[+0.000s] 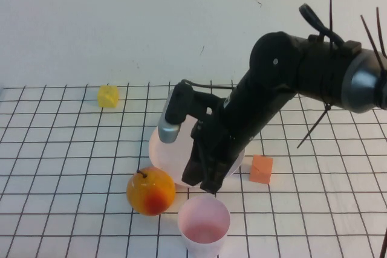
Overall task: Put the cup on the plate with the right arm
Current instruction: Pick up the cup from the table
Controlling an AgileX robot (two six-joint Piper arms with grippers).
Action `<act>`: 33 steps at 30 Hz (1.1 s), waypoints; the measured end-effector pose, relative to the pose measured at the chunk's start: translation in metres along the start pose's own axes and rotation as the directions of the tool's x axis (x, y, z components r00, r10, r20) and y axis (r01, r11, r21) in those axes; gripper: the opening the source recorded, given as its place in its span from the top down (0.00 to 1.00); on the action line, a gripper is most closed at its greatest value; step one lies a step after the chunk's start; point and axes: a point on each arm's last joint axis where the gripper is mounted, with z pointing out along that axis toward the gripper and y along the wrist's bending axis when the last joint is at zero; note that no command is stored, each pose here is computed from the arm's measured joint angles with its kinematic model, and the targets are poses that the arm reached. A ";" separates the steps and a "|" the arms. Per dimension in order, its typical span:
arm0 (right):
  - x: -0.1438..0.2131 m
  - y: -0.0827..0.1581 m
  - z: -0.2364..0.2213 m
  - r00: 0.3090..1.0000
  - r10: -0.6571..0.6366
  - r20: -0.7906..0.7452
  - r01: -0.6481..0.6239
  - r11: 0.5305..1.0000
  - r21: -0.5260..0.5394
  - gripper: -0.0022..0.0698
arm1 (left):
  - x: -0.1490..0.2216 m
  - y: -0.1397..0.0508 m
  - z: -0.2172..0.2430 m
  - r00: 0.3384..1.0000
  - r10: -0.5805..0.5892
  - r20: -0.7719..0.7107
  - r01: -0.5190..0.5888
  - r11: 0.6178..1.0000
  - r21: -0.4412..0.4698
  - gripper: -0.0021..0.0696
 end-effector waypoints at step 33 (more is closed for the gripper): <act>0.018 -0.019 0.044 0.974 0.001 -0.229 -0.032 0.991 -0.133 0.84 | 0.000 0.000 0.000 1.000 0.000 0.000 0.000 1.000 0.000 0.98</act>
